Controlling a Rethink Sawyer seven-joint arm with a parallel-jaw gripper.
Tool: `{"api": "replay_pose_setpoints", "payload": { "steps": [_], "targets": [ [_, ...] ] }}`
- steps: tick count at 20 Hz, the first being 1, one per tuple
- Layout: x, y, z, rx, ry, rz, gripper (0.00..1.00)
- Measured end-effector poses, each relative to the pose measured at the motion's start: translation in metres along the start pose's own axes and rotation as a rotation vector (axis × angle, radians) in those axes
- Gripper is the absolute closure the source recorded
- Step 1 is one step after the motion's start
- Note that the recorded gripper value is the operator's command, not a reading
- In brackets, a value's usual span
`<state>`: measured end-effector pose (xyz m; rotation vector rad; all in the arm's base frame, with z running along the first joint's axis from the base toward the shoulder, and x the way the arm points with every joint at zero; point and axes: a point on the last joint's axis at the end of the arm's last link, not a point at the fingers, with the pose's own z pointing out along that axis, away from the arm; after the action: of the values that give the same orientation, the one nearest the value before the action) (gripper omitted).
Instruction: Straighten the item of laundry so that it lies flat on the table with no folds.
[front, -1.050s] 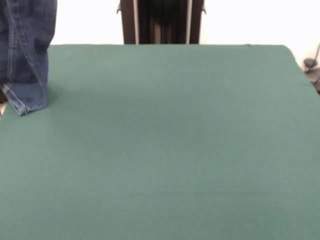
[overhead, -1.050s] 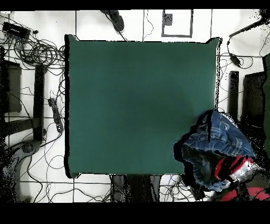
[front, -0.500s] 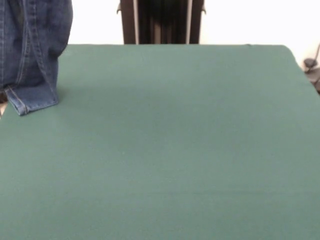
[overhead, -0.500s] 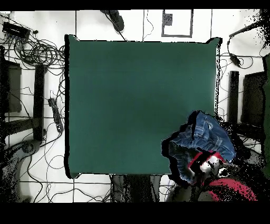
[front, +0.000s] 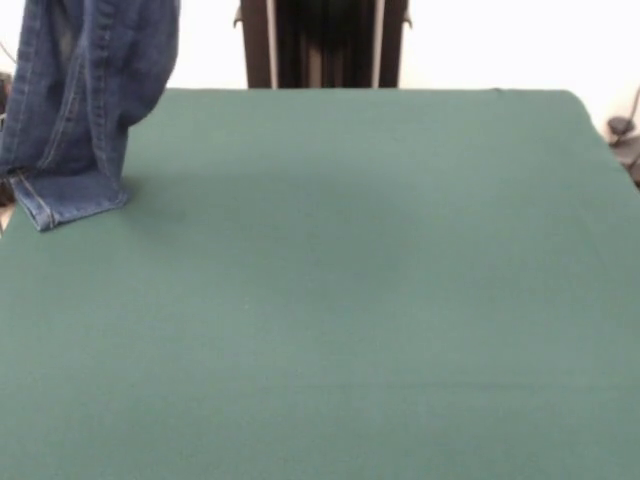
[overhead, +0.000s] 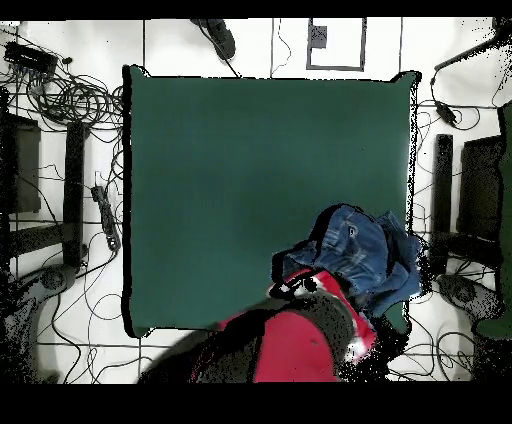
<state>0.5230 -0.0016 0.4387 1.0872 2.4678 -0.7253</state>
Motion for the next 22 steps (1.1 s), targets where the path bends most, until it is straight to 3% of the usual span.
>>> {"api": "replay_pose_setpoints", "payload": {
  "steps": [4,9,16,22],
  "targets": [
    [0.038,0.031,0.003,0.035,0.004,0.151,1.00],
    [0.068,0.057,0.012,0.072,0.017,0.265,1.00],
    [0.112,0.090,0.040,0.160,0.024,0.372,1.00],
    [0.134,0.114,0.061,0.211,0.069,0.454,1.00]
  ]
}}
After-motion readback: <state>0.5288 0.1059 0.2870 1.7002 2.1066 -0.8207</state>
